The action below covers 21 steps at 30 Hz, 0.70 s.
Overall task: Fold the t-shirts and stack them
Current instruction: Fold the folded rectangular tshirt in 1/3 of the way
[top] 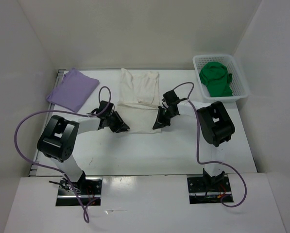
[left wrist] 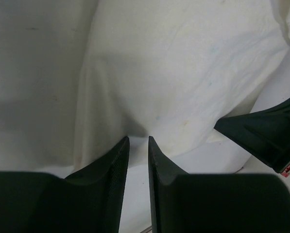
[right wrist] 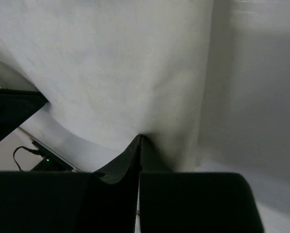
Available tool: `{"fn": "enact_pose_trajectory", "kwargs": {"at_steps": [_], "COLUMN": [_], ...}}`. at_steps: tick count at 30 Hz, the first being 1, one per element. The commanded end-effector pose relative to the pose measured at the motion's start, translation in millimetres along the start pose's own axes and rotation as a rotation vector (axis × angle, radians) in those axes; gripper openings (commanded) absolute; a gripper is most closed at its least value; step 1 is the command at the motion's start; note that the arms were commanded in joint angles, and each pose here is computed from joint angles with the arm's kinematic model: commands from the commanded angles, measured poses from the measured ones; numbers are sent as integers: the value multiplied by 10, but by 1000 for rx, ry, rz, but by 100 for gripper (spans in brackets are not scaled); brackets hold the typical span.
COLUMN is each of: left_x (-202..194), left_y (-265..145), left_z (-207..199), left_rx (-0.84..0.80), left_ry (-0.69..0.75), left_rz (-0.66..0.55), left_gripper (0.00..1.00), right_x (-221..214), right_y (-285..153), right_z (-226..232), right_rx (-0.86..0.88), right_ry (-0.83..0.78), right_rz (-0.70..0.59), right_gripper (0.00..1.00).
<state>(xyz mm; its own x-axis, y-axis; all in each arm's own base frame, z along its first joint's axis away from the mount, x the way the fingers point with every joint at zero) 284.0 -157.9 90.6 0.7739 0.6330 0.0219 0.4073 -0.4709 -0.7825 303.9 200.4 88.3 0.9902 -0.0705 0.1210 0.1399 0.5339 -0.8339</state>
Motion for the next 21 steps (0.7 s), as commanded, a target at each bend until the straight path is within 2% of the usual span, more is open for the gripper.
{"fn": "enact_pose_trajectory", "kwargs": {"at_steps": [1, 7, 13, 19, 21], "left_x": [-142, -386, -413, -341, -291], "left_y": [54, -208, -642, -976, -963], "left_z": [355, 669, 774, 399, 277], "left_rx": [120, 185, 169, 8, -35], "left_ry": [-29, -40, -53, 1, 13], "left_rz": [33, 54, -52, -141, -134], "left_gripper": [30, 29, 29, 29, 29], "right_x": [-103, -534, -844, -345, -241], "right_y": [58, 17, -199, -644, -615], "right_z": [-149, -268, -230, 344, 425], "right_rx": [-47, -67, -67, 33, 67], "right_ry": [22, 38, 16, -121, -138], "right_rz": [-33, 17, 74, -46, -37], "right_gripper": [0, 0, 0, 2, 0]}}
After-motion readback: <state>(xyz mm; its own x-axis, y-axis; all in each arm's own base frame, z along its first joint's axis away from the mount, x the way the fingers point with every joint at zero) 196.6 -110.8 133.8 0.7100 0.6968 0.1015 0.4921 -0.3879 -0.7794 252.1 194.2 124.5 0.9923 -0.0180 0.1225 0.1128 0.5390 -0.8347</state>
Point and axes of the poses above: each gripper's point midway between its finger pads, its own y axis out along the fingers, its own z axis along the line the jaws close on, x = y × z, the point moved 9 cm from there along -y, back along the fingers, and after that the axes turned 7 degrees about -y, right-handed, at the moved point
